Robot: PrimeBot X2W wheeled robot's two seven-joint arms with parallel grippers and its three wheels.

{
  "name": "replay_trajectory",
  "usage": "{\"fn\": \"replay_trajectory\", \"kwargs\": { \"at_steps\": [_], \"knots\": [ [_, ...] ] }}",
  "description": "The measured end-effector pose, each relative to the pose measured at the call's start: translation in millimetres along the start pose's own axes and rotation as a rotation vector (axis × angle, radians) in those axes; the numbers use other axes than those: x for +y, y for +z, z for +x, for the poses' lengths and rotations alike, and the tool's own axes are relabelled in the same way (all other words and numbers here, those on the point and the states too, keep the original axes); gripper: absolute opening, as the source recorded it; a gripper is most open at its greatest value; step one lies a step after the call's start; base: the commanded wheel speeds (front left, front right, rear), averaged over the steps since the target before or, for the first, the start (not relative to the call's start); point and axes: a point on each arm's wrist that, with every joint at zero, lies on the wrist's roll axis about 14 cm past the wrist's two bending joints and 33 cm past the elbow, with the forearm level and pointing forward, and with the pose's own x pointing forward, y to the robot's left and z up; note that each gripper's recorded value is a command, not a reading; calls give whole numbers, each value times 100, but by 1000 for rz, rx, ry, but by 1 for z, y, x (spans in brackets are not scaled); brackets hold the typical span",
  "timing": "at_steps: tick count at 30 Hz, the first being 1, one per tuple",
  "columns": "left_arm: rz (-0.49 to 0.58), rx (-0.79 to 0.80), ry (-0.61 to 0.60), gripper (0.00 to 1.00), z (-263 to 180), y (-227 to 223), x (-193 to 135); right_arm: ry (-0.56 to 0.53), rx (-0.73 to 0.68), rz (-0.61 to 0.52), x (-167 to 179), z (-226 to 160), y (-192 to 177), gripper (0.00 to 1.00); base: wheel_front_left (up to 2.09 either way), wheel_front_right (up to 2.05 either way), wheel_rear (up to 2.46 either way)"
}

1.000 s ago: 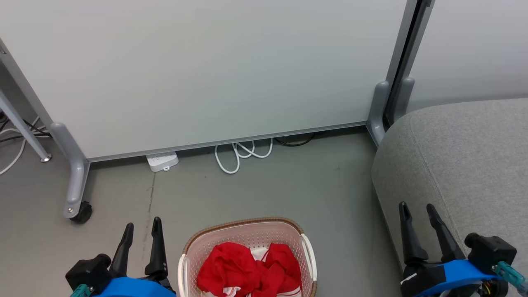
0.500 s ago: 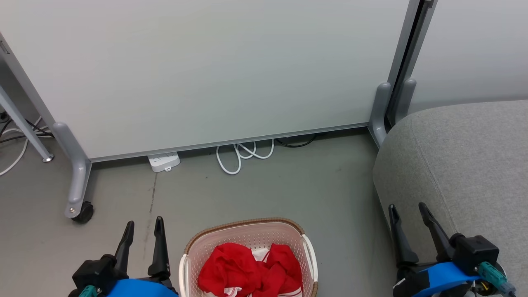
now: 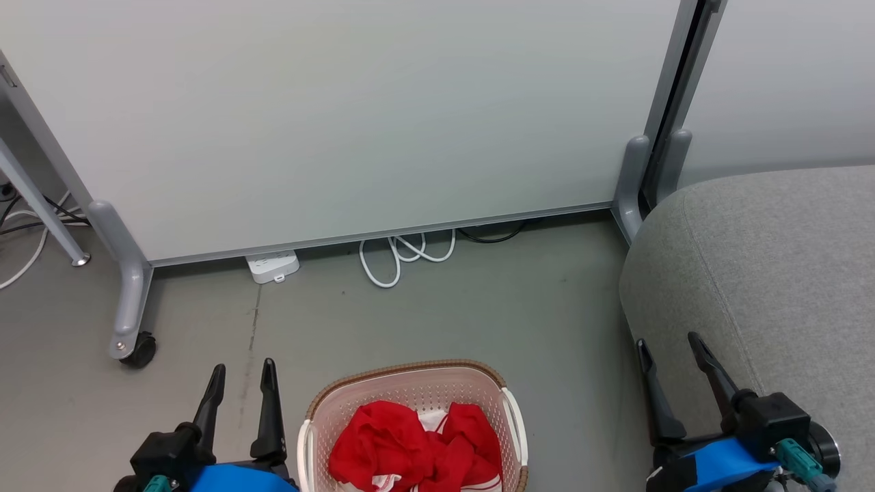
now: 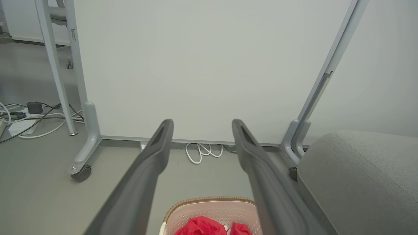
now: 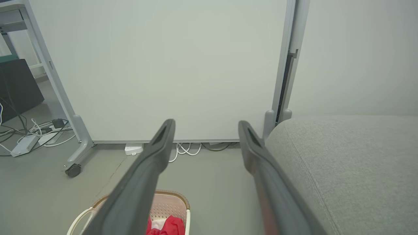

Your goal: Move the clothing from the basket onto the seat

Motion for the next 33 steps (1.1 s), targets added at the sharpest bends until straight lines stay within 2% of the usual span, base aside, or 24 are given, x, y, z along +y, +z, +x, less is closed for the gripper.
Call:
{"fn": "replay_trajectory", "kwargs": {
  "at_steps": [9,24,33],
  "knots": [
    [57,-10,-21,100,-1,0,-6,13,-9,-53,3,0,2,100,0,0,0],
    [58,-8,-21,100,0,-1,-6,10,-14,-46,2,-1,2,100,0,0,0],
    [79,85,-55,100,12,-31,-11,15,-11,-43,2,13,0,100,0,0,0]
  ]
}}
